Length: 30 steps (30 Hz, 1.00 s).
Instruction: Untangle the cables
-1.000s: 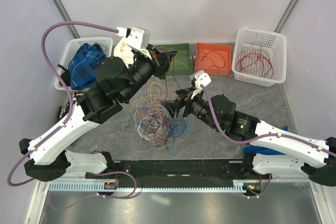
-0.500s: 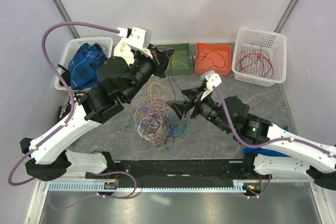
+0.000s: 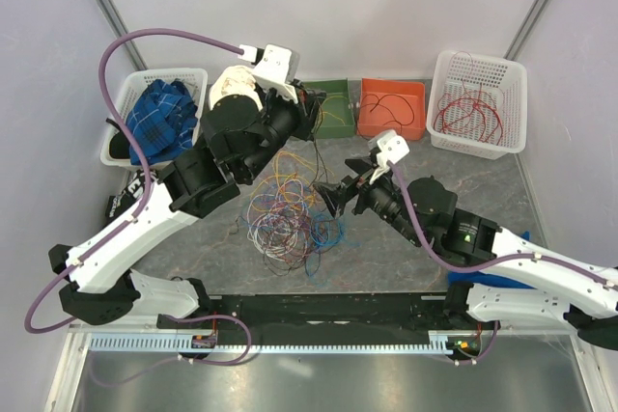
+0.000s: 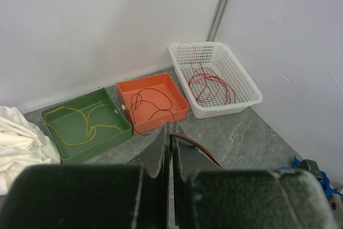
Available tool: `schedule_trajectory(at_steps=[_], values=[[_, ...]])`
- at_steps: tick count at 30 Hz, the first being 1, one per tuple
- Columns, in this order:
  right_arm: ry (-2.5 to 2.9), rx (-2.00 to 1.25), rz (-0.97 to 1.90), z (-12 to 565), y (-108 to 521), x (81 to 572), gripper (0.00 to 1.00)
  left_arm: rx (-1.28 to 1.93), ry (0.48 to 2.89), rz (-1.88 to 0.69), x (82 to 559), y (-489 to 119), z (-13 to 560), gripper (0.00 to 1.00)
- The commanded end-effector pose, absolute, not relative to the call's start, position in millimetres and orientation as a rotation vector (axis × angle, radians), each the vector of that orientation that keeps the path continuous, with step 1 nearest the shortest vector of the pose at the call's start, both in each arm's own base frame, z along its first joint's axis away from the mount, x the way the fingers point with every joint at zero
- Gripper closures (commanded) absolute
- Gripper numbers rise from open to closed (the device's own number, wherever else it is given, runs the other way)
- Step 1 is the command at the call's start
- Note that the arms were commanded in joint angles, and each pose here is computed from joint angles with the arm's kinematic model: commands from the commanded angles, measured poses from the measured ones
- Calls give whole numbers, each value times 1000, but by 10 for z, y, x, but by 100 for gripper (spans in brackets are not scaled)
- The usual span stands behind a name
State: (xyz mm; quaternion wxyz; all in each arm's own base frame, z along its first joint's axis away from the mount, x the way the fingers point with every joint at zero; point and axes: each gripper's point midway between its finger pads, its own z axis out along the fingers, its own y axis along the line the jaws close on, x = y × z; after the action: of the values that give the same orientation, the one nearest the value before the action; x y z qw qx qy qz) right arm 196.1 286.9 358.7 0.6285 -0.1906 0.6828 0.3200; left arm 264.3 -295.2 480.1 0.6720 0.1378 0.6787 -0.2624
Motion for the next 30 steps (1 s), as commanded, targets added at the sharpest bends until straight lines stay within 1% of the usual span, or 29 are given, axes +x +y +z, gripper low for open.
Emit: schedule_trajectory(at_steps=[1, 6, 7, 10, 13, 14, 16, 17, 19, 20, 22, 23, 24, 25, 26, 28, 29, 30], values=[[1503, -459, 719, 3727, 2924, 1989, 7, 272, 1491, -626, 2587, -2867, 5032, 98], [1536, -464, 667, 3622, 3025, 2111, 7, 282, 1497, -656, 2554, -2903, 5019, 98], [1514, -446, 679, 3684, 3043, 2133, 7, 278, 1495, -660, 2552, -2896, 5032, 98], [1534, -411, 640, 3620, 3032, 2283, 8, 280, 1502, -673, 2533, -2909, 5013, 98], [1546, -368, 650, 3595, 2999, 2447, 16, 282, 1504, -681, 2515, -2902, 5004, 98], [1551, -342, 651, 3572, 2951, 2517, 24, 280, 1500, -683, 2504, -2884, 5019, 98], [1549, -335, 667, 3555, 2956, 2554, 34, 278, 1505, -675, 2512, -2871, 4989, 98], [1554, -330, 663, 3533, 2940, 2575, 48, 278, 1503, -678, 2497, -2858, 4997, 98], [1554, -333, 677, 3526, 2946, 2567, 60, 275, 1507, -671, 2501, -2845, 4972, 98], [1557, -335, 684, 3504, 2949, 2558, 71, 273, 1506, -671, 2499, -2837, 4973, 98], [1550, -342, 704, 3521, 2953, 2524, 81, 271, 1512, -663, 2505, -2822, 4945, 98], [1547, -342, 712, 3538, 2951, 2512, 91, 270, 1512, -660, 2508, -2816, 4940, 98], [1545, -339, 717, 3554, 2947, 2505, 97, 267, 1513, -655, 2511, -2808, 4932, 98], [1540, -332, 725, 3591, 2929, 2490, 100, 270, 1517, -652, 2513, -2809, 4910, 96], [1537, -333, 728, 3610, 2919, 2477, 100, 267, 1516, -650, 2516, -2804, 4909, 86], [1527, -327, 738, 3687, 2884, 2449, 100, 269, 1522, -630, 2529, -2787, 4849, 70], [1524, -324, 738, 3714, 2872, 2445, 100, 267, 1522, -625, 2526, -2772, 4836, 50], [1531, -327, 736, 3713, 2862, 2434, 100, 259, 1526, -613, 2539, -2748, 4814, 40]])
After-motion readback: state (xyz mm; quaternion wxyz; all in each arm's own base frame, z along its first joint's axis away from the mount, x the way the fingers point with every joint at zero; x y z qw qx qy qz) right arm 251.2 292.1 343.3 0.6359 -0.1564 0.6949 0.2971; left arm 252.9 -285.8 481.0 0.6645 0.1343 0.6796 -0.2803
